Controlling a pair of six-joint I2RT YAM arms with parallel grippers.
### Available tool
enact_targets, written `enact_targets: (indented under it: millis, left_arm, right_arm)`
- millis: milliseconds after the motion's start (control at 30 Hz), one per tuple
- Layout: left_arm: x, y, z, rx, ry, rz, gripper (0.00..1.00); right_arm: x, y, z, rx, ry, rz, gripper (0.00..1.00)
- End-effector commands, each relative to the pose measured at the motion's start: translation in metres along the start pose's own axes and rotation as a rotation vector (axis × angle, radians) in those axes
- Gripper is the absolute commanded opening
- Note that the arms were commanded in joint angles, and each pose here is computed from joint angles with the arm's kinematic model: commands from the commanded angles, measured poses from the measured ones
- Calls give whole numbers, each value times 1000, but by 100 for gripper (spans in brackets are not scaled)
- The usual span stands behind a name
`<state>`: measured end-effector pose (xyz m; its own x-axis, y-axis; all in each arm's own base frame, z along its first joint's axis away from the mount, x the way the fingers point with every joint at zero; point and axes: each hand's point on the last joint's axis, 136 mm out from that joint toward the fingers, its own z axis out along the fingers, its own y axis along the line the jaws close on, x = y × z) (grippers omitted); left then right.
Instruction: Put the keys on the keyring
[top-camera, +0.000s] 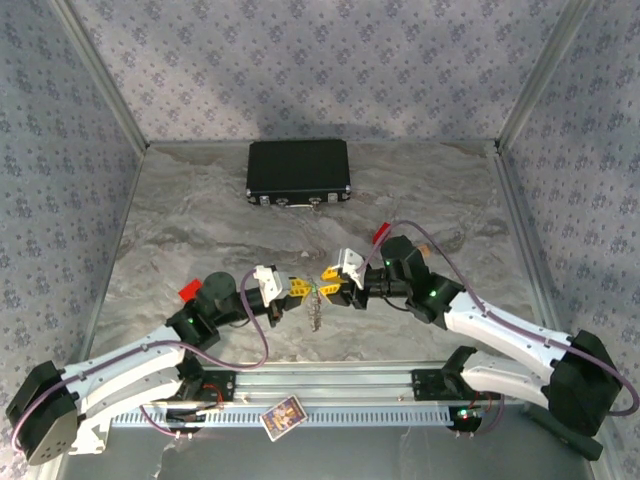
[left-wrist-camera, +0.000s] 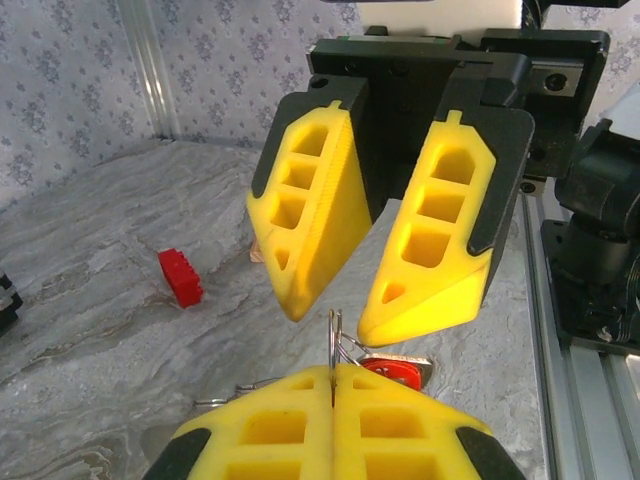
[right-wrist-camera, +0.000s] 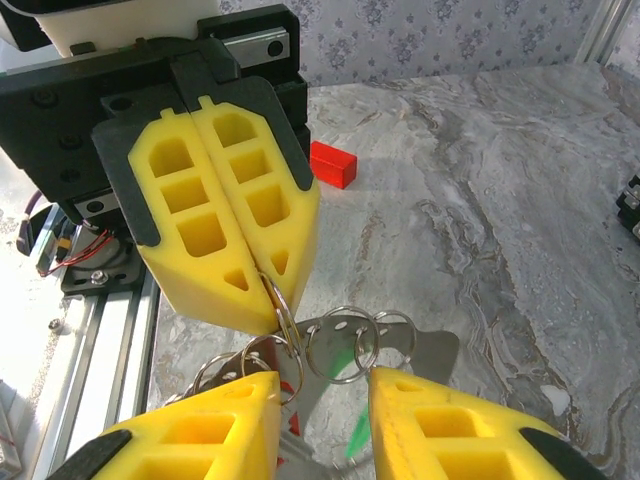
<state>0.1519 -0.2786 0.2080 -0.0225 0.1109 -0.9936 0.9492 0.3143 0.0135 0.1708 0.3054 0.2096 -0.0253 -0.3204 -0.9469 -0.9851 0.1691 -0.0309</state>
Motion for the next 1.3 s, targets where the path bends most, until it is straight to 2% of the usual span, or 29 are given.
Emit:
enact_targets:
  millis: [0,267,567,667,700,767,800,867,933,1133,1267]
  left_arm:
    - [-31,-8,4,58,-94,32,0]
    - [-36,-7,14,76,-97,36,0]
    - [-41,-8,15,86,-113,37,0]
    - [-41,-5,15,66,-109,33,0]
    - [-42,-2,15,47,-104,28,3]
    - [-38,5,14,5,-74,17,20]
    - [-36,9,15,-17,-49,9,26]
    - [-29,12,15,-28,20,8,27]
    - [-25,11,15,-23,64,9,27]
    - [-23,8,17,4,121,32,16]
    - [-24,7,18,14,130,48,3]
  right_arm:
    - [-13,1,1,-47,-50,-7,29]
    - [-14,2,-1,-95,-62,12,13]
    - [-15,6,-2,-156,-38,7,12]
    - [-17,6,-2,-164,-25,-1,0]
    - [-17,7,-2,-171,-14,-9,0]
    - [-16,7,-3,-174,23,-25,0]
    - [-14,8,-3,-173,43,-40,0]
    - [-11,9,-6,-178,103,-68,0]
    - [-11,9,-7,-181,150,-91,0]
    - [-13,10,-8,-199,234,-150,0]
    - [-14,12,-8,-209,266,-176,0]
